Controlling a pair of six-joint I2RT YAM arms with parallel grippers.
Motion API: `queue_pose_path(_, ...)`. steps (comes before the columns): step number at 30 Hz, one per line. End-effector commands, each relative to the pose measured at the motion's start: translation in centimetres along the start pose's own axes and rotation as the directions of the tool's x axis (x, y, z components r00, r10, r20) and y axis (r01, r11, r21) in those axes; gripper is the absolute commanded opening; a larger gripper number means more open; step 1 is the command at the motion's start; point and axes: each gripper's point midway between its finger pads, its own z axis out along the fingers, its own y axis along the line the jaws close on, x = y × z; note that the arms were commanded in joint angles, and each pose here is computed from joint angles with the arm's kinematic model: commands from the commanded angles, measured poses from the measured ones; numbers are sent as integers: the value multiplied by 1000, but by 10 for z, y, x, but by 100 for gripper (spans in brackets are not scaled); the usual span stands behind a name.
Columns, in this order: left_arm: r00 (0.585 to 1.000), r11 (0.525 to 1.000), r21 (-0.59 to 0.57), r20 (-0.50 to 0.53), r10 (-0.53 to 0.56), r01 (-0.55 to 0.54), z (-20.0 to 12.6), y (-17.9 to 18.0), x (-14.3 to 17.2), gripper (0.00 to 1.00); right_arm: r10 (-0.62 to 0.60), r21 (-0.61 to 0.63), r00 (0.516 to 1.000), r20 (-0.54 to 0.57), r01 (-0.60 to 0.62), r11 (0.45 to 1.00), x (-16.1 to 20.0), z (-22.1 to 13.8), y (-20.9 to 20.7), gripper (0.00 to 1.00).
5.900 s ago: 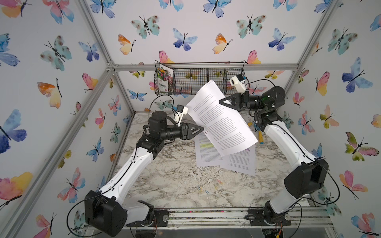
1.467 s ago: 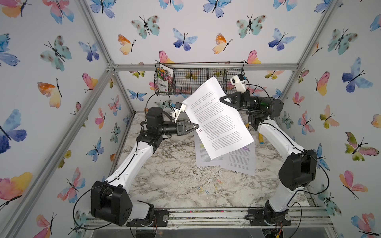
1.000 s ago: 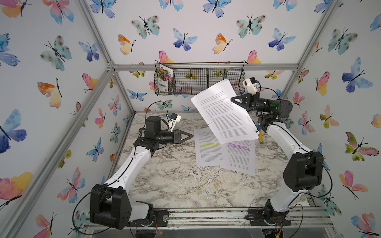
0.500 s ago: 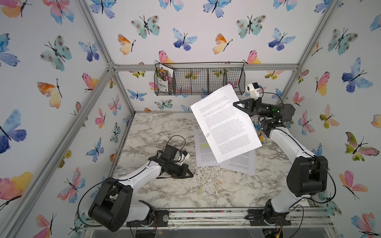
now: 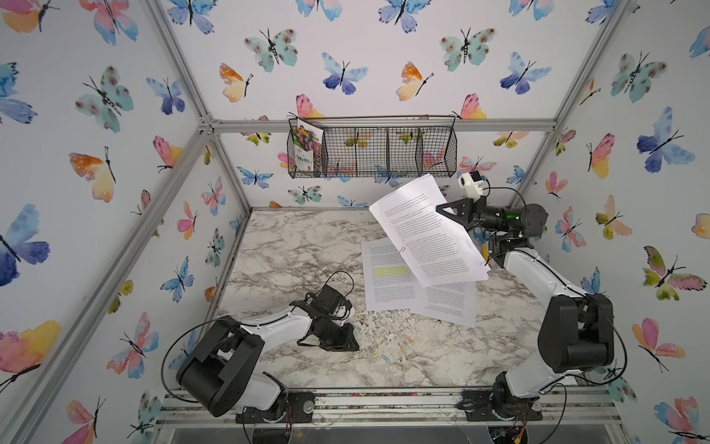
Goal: Unclip the paperclips from the documents
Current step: Place the paper clip at the center of the board.
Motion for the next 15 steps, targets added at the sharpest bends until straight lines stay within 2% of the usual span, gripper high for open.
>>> queue_pose_path(1, 1000, 998, -66, 27, -12, 14, -5, 7, -4, 36, -86, -7, 996, -22, 86, 996, 10, 1, 18, 2)
queue_pose_path(4, 999, 997, -82, 43, -6, 10, -12, 5, -7, 37, -88, 7, 996, -30, 88, 996, 11, 1, 19, 2)
queue_pose_path(6, 999, 997, -81, 51, -1, 5, -17, 1, -9, 42, -89, 18, 995, -36, 90, 996, 11, 1, 19, 2)
queue_pose_path(9, 997, 997, -73, 70, 34, -29, -27, -10, -17, 42, -93, 31, 995, -38, 94, 995, 9, 2, 23, 2)
queue_pose_path(13, 970, 984, -126, 196, 147, -123, -57, -27, -46, 42, -97, 28, 993, -59, 99, 995, 9, 7, 34, 2)
queue_pose_path(15, 930, 969, -162, 286, 228, -188, -79, -41, -64, 42, -111, 17, 991, -75, 113, 993, 10, 13, 43, 2)
